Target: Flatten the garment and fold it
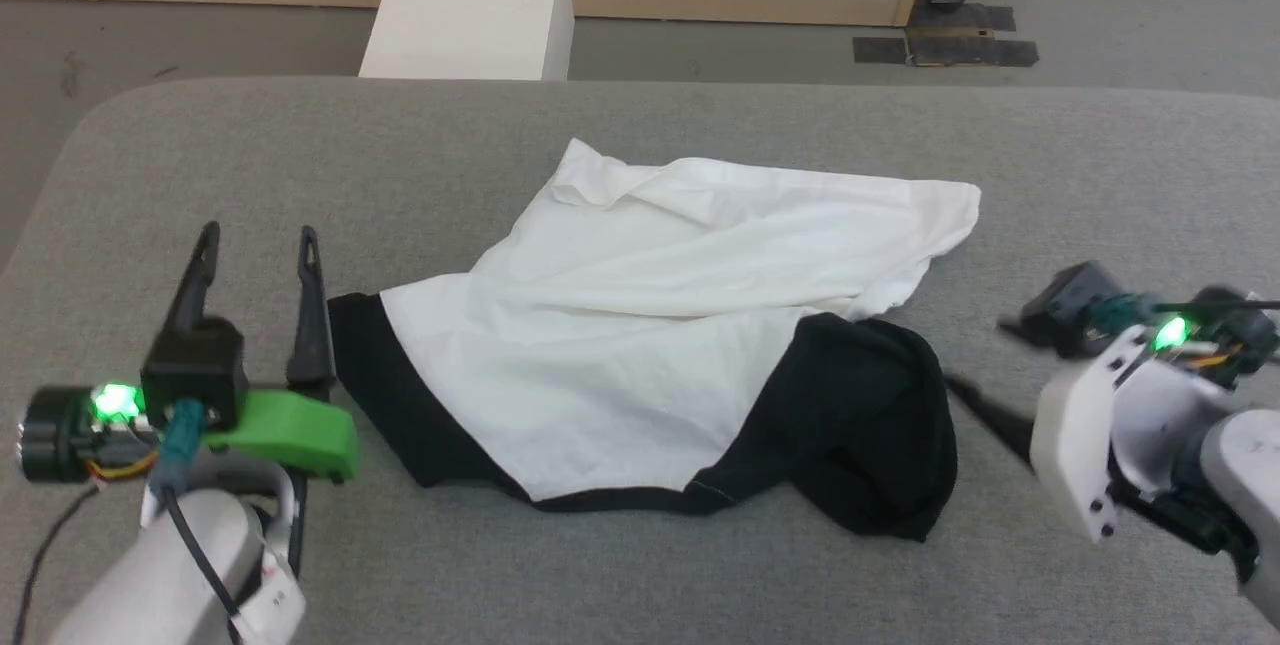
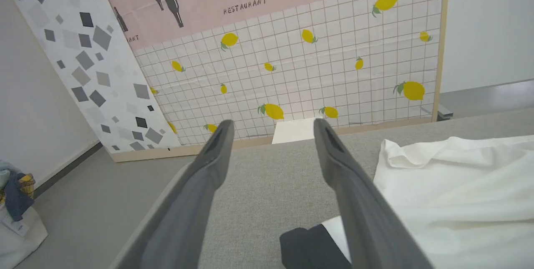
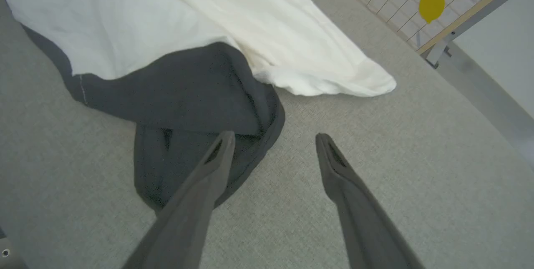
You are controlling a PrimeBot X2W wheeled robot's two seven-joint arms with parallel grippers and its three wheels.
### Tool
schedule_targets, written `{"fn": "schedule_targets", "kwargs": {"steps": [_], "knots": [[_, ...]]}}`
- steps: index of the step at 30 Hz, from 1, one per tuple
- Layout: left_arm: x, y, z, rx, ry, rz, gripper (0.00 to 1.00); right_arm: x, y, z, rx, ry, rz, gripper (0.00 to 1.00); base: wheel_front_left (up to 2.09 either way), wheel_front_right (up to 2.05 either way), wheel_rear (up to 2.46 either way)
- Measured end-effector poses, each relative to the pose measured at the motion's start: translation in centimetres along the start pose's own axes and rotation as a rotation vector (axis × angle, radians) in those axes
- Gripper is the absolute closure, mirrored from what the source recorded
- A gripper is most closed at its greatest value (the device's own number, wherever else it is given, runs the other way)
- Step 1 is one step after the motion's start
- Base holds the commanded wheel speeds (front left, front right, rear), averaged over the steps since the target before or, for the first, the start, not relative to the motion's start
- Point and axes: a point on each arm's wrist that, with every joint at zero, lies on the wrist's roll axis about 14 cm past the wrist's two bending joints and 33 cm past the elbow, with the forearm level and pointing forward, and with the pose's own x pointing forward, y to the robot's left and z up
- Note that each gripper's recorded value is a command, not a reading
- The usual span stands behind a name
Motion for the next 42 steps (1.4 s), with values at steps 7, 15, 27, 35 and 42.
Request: {"fn": "schedule_targets", "kwargs": {"steps": [7, 15, 27, 35, 42], "knots": [[-2.0, 1.3, -0.8, -0.020, -0.007, 0.147, 0.00, 2.6, 3.0, -5.0, 0.135, 0.235, 0.131, 0.00, 0.00, 0.00, 0.00], [-2.6, 1.2, -2.6, -0.067, 0.035, 0.171, 0.00, 5.1, 7.9, -8.1, 0.229, 0.323, 0.263, 0.00, 0.00, 0.00, 0.00], [-2.8, 1.1, -2.9, -0.063, 0.026, 0.162, 0.00, 3.4, -0.6, -1.5, 0.088, -0.029, 0.056, 1.00, 0.00, 0.00, 0.00], [-2.3, -0.2, -2.3, -0.081, 0.001, 0.121, 0.00, -2.0, -10.3, 0.6, 0.026, -0.081, -0.193, 1.00, 0.00, 0.00, 0.00], [-2.0, -1.0, -3.9, -0.081, 0.043, 0.104, 0.00, -2.4, -15.5, -8.4, 0.126, 0.203, -0.347, 1.00, 0.00, 0.00, 0.00]]}}
